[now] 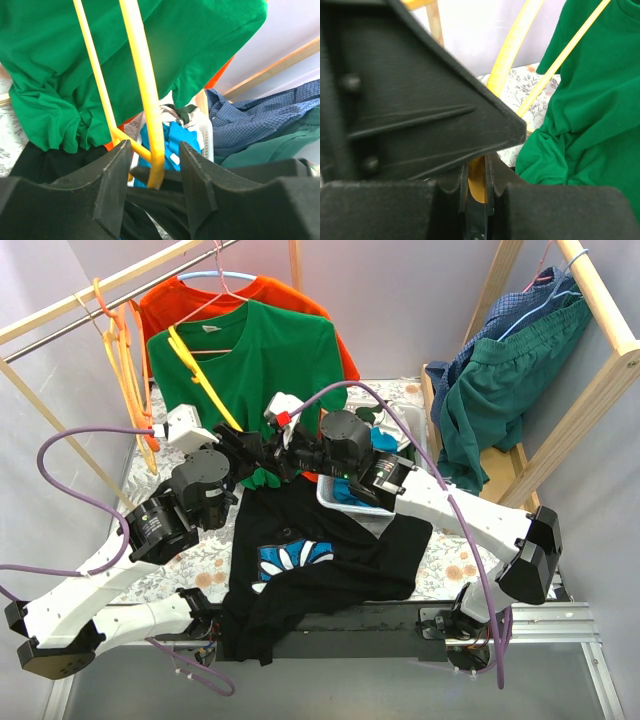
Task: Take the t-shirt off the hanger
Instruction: Place the hanger at the clothesline.
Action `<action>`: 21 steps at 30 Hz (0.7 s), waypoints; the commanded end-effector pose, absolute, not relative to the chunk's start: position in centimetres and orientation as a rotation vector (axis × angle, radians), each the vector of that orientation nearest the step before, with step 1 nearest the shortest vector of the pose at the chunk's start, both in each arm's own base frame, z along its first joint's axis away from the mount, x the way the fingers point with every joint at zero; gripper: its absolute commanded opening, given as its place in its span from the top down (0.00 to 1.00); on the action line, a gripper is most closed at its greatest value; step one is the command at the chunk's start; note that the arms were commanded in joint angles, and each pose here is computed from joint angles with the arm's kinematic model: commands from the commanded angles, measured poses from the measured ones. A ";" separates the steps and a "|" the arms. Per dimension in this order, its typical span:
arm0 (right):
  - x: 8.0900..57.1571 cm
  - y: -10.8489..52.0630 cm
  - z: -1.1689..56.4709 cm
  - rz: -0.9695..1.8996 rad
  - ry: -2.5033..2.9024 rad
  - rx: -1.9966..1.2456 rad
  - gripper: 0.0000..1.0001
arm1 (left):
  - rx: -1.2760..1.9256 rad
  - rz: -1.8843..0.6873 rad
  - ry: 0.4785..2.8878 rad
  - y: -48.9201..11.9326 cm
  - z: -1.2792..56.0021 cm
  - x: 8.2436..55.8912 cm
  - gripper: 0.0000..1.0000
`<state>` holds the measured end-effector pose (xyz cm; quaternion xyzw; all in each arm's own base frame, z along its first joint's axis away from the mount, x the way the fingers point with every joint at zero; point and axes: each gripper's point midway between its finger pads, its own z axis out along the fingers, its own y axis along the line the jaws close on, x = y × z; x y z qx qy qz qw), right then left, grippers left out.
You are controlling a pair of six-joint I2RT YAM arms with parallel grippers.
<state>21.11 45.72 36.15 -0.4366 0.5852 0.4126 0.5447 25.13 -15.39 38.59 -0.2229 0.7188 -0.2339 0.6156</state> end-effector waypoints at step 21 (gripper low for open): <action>19.1 45.2 40.7 1.036 1.232 -1.009 0.68 | -0.529 -0.485 1.642 -14.6 39.4 25.3 1.00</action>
